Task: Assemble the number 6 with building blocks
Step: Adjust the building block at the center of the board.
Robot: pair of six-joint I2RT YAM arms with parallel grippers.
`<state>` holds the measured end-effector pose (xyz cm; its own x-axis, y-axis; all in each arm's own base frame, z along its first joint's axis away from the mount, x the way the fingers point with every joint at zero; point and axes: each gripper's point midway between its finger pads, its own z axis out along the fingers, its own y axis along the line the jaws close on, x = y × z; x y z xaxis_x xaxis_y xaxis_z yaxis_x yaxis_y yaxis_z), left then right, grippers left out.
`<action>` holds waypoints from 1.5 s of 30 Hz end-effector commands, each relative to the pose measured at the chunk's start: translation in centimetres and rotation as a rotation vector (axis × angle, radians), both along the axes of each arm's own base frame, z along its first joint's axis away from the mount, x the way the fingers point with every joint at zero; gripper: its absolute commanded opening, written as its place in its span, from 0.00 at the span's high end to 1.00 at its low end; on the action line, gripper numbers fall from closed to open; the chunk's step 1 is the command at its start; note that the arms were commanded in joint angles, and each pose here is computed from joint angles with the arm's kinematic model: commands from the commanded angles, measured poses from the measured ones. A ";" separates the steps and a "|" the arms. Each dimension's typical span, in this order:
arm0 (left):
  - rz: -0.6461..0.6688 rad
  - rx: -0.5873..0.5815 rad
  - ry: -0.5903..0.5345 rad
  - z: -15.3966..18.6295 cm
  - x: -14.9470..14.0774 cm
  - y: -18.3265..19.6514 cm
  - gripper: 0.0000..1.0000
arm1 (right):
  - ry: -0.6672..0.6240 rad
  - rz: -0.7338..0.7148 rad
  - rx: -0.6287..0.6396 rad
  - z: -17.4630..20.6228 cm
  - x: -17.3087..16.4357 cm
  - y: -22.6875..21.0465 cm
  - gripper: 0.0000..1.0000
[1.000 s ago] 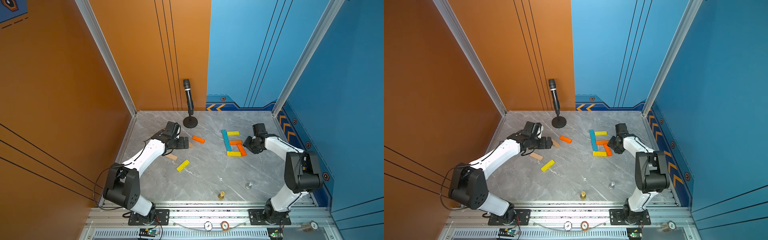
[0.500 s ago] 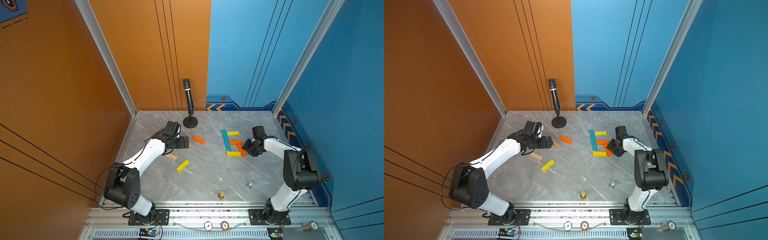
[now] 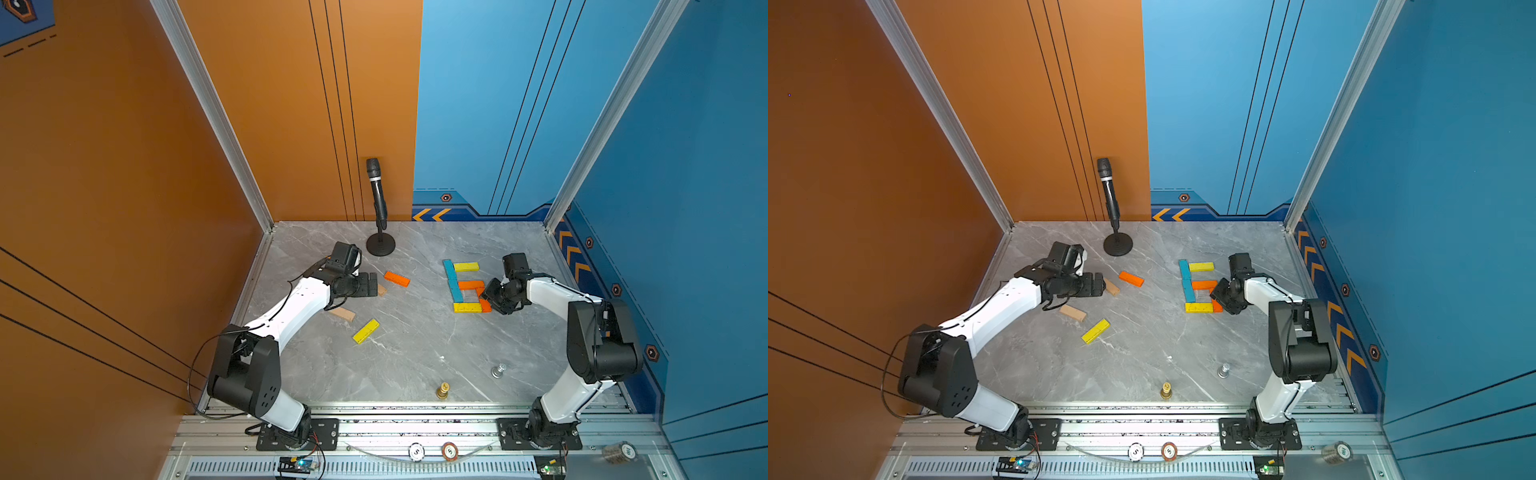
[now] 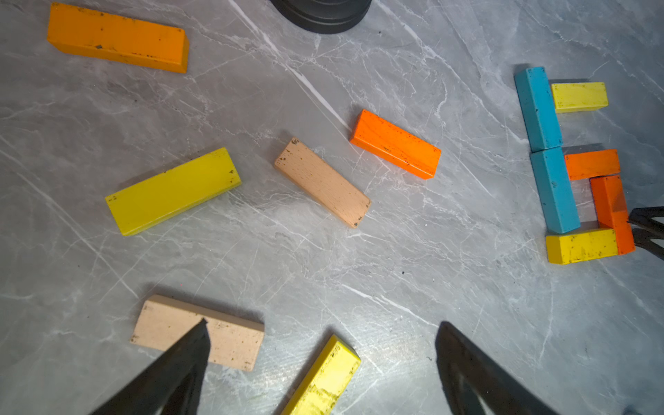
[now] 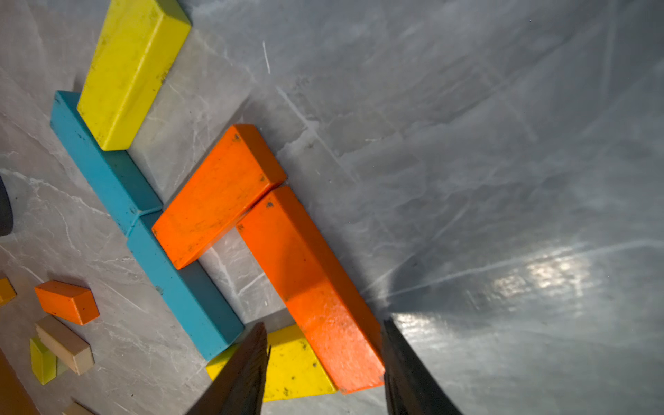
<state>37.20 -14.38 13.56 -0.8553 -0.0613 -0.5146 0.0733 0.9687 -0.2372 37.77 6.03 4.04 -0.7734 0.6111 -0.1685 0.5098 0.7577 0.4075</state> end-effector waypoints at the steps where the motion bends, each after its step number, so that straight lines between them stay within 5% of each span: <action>1: -0.022 0.002 -0.019 0.7 0.6 -0.5 0.02 | -0.023 -0.002 0.027 1.3 -0.1 0.5 0.48; 7: -0.022 0.007 -0.015 0.5 0.7 -0.5 0.02 | -0.028 0.008 0.028 1.8 -0.1 0.8 0.48; 13: -0.026 0.005 -0.023 0.8 0.6 -0.5 0.02 | -0.070 0.051 -0.146 4.5 0.9 -1.4 0.48; 26: -0.095 0.012 -0.014 0.2 0.1 -1.9 0.00 | -0.203 0.252 -0.232 7.2 10.3 1.0 0.45; 33: -0.157 0.041 0.019 0.1 -0.1 -6.0 0.06 | -0.218 0.386 -0.203 5.0 14.9 3.9 0.45; 45: -0.189 0.063 0.033 -2.4 4.6 -13.8 0.13 | -0.258 0.462 -0.181 4.2 18.0 6.5 0.46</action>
